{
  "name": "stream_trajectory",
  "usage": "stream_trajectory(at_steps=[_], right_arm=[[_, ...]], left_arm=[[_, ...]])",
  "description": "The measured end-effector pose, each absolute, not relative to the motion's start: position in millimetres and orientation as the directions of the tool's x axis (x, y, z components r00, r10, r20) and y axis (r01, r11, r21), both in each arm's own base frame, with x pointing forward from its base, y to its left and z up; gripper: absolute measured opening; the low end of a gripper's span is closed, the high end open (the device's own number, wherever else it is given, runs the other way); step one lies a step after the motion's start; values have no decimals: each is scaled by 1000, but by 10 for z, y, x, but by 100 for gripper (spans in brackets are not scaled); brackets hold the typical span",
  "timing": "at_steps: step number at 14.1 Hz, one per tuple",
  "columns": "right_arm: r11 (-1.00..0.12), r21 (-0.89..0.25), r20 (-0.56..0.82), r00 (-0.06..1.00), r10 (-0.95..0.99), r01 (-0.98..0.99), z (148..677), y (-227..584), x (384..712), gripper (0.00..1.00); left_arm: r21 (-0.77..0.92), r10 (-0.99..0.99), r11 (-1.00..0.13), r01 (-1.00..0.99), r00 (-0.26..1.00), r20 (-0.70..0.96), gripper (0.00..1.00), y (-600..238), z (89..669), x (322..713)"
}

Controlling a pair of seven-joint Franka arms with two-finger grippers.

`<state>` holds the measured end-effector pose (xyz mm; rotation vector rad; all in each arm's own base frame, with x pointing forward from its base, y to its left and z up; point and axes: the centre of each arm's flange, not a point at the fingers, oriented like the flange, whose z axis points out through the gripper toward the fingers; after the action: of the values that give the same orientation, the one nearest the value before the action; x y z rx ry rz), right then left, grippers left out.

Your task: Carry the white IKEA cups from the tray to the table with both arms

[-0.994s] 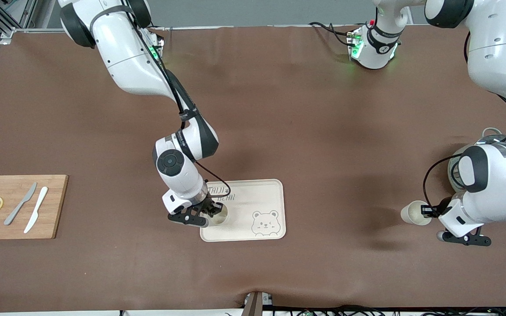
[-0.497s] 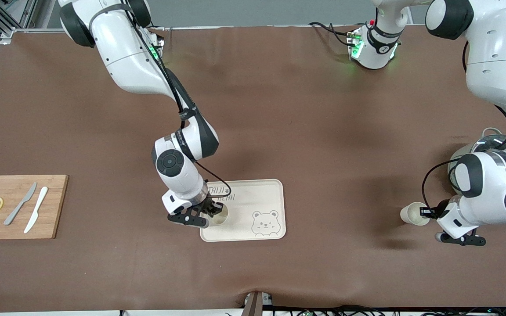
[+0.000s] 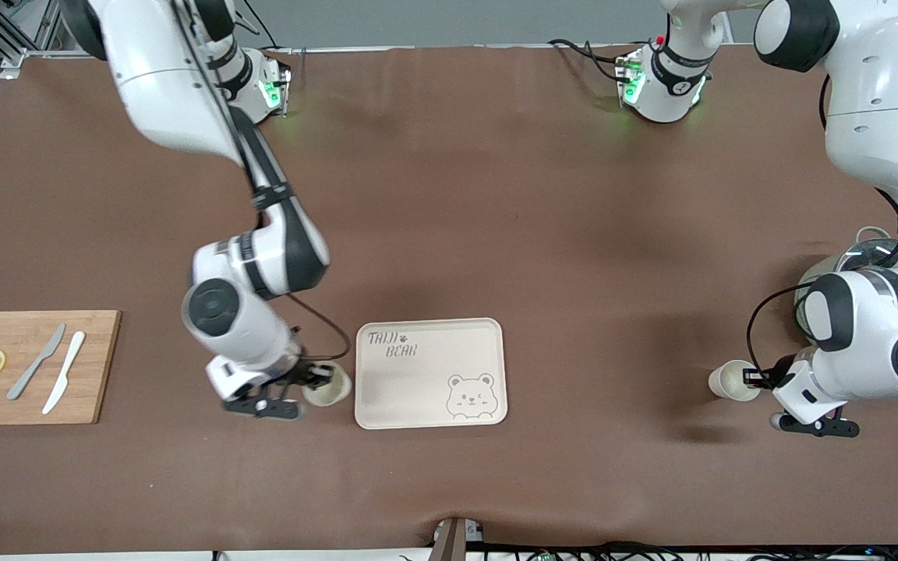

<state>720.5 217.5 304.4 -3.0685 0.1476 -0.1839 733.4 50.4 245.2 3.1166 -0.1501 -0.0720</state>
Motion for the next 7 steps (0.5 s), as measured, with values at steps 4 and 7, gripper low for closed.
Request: stream_trajectory(at_steps=[4, 7], right_arm=[[-999, -47, 113, 993, -27, -22, 2992, 1466, 7358, 4], [-999, -32, 108, 994, 33, 36, 2939, 969, 7417, 4]], left_arm=[[23, -98, -995, -97, 994, -41, 51, 494, 2456, 7340], [21, -113, -993, -113, 993, -28, 82, 494, 2496, 7361]])
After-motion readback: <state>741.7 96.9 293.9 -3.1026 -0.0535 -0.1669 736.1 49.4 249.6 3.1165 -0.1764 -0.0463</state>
